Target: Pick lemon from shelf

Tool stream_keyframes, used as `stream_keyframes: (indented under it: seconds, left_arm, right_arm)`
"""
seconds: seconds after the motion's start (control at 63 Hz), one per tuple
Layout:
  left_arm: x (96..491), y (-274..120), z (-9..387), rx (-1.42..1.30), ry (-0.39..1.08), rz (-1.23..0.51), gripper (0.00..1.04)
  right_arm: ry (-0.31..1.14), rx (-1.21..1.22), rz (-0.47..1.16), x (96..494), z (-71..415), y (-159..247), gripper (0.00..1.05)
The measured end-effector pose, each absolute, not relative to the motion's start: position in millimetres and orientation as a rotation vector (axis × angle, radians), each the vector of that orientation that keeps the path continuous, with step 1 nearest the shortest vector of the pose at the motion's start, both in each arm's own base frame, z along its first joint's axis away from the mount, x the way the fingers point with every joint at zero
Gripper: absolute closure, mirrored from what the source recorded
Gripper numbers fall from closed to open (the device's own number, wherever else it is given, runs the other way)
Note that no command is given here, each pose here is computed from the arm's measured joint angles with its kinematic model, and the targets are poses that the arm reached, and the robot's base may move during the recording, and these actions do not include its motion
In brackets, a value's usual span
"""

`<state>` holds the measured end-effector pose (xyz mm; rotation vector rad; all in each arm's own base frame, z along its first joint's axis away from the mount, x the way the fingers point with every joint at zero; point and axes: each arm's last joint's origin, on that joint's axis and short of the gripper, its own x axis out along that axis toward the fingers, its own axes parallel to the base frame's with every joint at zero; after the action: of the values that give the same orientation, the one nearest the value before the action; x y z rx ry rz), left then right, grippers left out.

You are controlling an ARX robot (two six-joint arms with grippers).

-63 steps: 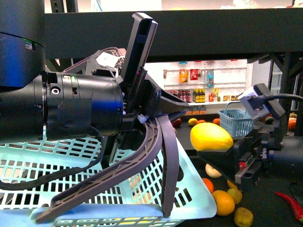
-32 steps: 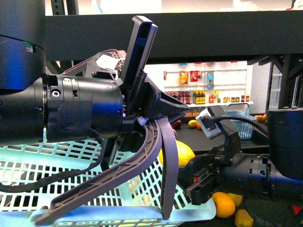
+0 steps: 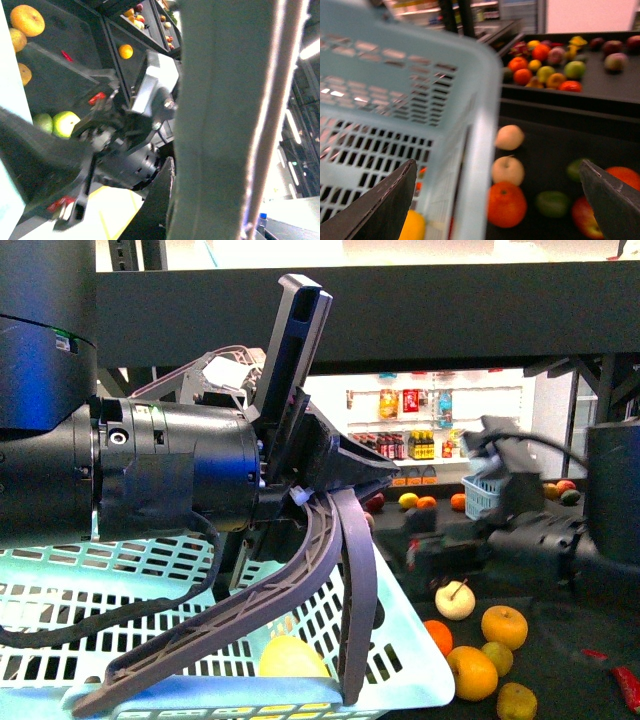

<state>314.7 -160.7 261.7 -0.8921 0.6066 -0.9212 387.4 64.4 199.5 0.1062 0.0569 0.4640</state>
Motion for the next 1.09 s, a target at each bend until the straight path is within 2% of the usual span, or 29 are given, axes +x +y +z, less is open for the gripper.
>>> stream_keyframes:
  seconds: [0.159,0.27,0.349,0.492,0.682,0.825,1.031,1.095]
  left_arm:
    - [314.7,-160.8,261.7,-0.891,0.607,-0.922,0.98]
    - [314.6,-160.8,261.7,-0.891,0.607,-0.923,0.98]
    - [314.7,-160.8,261.7,-0.891,0.607,-0.923,0.98]
    - [314.7,-160.7,261.7,-0.891,0.607,-0.922,0.98]
    - [314.7,-160.8,261.7,-0.891,0.607,-0.922,0.98]
    - [314.7,-160.8,261.7,-0.891,0.607,-0.922,0.98]
    - [314.7,-160.7,261.7,-0.891,0.606,-0.921,0.98]
    - [314.7,-160.8,261.7,-0.892,0.607,-0.922,0.98]
  right_arm:
    - [0.001,0.120,0.266,354.7,234.0,26.6,0.07]
    - [-0.001,0.114,0.135,316.0,244.9,9.7,0.07]
    - [0.003,0.088,0.070,287.6,246.9,4.0,0.07]
    - [0.012,0.056,-0.057,209.6,251.5,-2.2,0.07]
    - [-0.001,0.059,-0.144,157.8,253.8,-4.0,0.08]
    - [0.038,0.022,0.002,124.5,237.3,0.2,0.30]
    - [0.002,0.007,0.002,98.2,209.3,0.1,0.63]
    - [0.012,0.007,0.001,98.6,200.4,0.1,0.79]
